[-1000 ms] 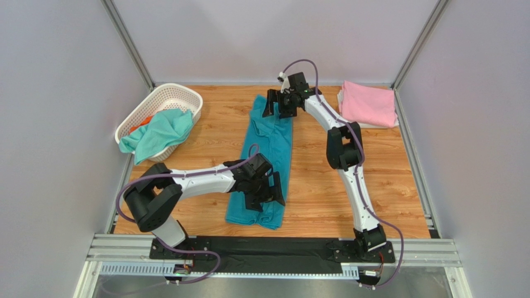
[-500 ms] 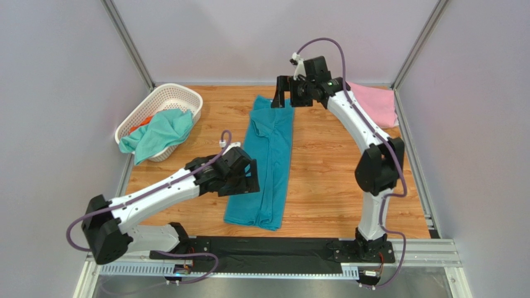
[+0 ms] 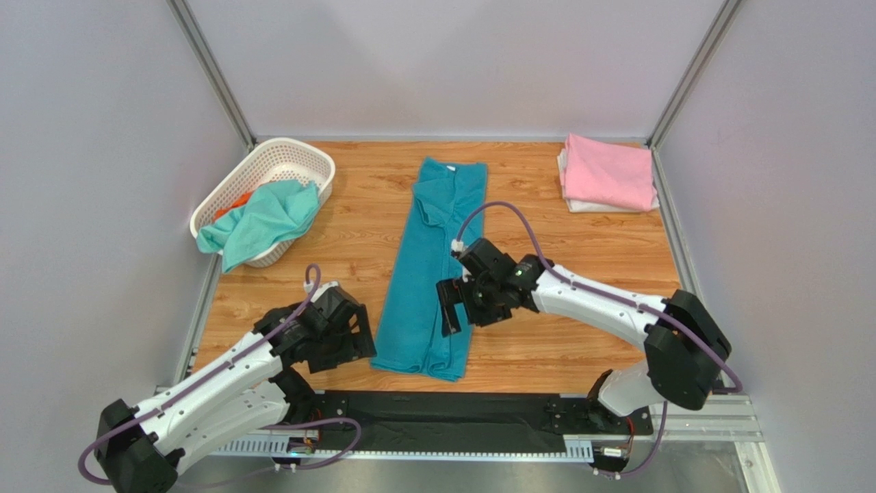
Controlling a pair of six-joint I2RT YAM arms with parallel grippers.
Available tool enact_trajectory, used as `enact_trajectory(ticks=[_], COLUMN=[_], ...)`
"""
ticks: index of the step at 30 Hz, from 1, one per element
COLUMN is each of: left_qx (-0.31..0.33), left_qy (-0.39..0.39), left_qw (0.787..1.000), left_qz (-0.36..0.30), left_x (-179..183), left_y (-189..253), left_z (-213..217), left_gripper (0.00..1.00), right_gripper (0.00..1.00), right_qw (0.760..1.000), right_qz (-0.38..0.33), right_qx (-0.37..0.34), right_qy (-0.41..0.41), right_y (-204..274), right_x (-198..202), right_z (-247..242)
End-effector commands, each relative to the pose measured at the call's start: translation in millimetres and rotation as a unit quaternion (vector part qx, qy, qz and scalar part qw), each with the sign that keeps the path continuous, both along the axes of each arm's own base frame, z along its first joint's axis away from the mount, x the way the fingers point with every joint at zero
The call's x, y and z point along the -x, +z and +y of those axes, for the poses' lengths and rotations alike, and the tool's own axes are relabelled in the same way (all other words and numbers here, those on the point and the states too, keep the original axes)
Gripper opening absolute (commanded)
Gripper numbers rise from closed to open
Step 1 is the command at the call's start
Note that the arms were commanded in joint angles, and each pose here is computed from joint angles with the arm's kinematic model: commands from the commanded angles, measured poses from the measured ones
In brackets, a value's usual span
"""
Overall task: Fold and stack the t-shirts
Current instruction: Fold the tshirt
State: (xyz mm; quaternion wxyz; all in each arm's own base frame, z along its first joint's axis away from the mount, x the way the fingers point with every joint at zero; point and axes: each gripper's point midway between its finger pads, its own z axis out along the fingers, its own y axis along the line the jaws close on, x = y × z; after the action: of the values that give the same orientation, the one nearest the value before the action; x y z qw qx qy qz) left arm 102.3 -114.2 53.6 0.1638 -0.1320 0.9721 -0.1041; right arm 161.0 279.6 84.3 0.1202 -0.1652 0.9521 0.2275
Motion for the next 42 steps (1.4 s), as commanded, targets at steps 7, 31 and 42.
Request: enact_trajectory(ticks=[7, 31, 42], left_qx=[0.027, -0.025, -0.034], left_qy=[0.031, 0.098, 0.114], left_qw=[0.999, 0.995, 0.993], left_qz=[0.006, -0.004, -0.004], left_x=[5, 11, 7], left_y=[1, 26, 27], left_z=[-2, 33, 34], left_gripper=[1.00, 1.00, 1.00], right_gripper=[1.00, 1.00, 1.00], right_qw=[0.997, 0.990, 0.983], right_qz=[0.004, 0.021, 0.003], right_qx=[-0.073, -0.117, -0.144], right_qy=[0.032, 0.077, 0.115], right_y=[1, -4, 16], right_x=[32, 56, 51], right_z=[77, 126, 150])
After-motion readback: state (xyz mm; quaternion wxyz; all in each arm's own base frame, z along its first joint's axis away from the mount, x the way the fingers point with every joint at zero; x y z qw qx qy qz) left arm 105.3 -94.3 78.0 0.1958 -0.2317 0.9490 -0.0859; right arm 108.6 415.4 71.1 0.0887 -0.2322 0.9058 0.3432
